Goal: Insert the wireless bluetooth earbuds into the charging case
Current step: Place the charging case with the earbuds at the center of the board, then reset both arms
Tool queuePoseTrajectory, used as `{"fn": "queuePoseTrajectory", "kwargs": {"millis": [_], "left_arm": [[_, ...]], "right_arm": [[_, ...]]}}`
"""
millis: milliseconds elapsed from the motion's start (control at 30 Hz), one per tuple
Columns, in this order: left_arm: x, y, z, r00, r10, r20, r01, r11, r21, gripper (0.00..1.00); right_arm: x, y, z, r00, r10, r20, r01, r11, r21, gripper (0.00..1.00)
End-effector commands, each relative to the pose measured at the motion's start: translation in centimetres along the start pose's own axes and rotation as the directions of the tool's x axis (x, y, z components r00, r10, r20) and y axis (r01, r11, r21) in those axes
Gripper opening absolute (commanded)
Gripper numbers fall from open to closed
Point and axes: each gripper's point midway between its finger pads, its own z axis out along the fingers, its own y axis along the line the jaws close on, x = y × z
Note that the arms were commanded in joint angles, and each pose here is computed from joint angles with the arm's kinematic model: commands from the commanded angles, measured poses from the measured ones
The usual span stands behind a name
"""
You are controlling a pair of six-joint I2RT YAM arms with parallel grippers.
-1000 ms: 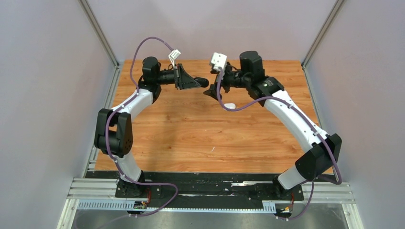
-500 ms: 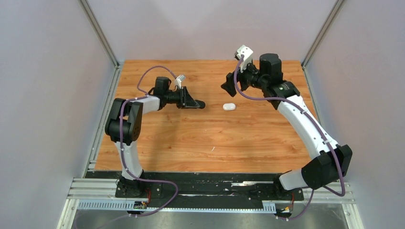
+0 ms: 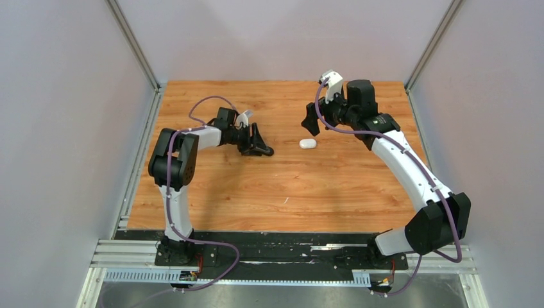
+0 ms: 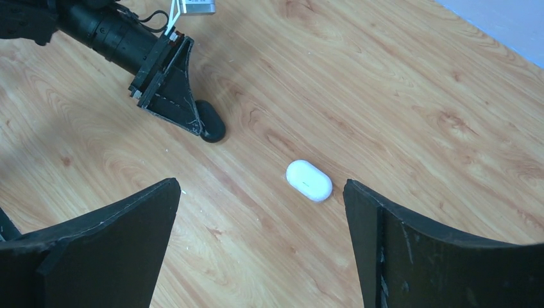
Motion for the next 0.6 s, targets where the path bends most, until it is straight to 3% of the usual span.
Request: {"fn": "queuePoseTrajectory", "kwargs": {"millis": [0,33,100,267,367,433,500,567], "left_arm": [[0.4,2.3,-2.1,0.997,0.060,-0.042,-0.069,0.970,-0.233,0.72],[0.2,3.0,-2.8,0.996,0.082,-0.038,-0.089,0.952,-0.293,0.93],[0.0,3.4,-5.1,0.990,0.130,-0.051,-0.140,0.913,-0.383,0.99],[-1.0,2.7,-12.5,0.965,0.249,-0.080,-0.254,0.817,-0.518,1.00],[-3.5,1.0,-16.5,0.925,0.380,-0.029,-0.323,0.743,-0.585,1.00],[-6.2,-1.9,-19.4,0.870,0.485,0.089,-0.340,0.721,-0.604,1.00],[-9.0,-5.7,-22.4,0.771,0.599,0.217,-0.367,0.696,-0.617,1.00],[-11.4,-10.6,-25.8,0.610,0.712,0.347,-0.412,0.660,-0.628,1.00]], "right_arm": [[-2.4,-0.7,-1.0,0.998,-0.015,0.059,0.012,0.999,0.046,1.00],[-2.5,-0.8,-1.0,0.998,-0.021,0.053,0.019,0.999,0.047,1.00],[-3.1,-1.1,-1.1,0.998,-0.025,0.049,0.022,0.998,0.056,1.00],[-5.8,-3.4,-1.7,0.990,0.092,0.106,-0.110,0.976,0.189,1.00],[-7.5,-7.4,-2.2,0.957,0.210,0.200,-0.275,0.877,0.395,1.00],[-8.7,-9.0,-3.0,0.949,0.187,0.252,-0.289,0.835,0.469,1.00],[-9.5,-9.9,-3.7,0.944,0.151,0.292,-0.287,0.812,0.508,1.00],[-9.9,-9.9,-3.9,0.946,0.129,0.299,-0.271,0.819,0.506,1.00]]}}
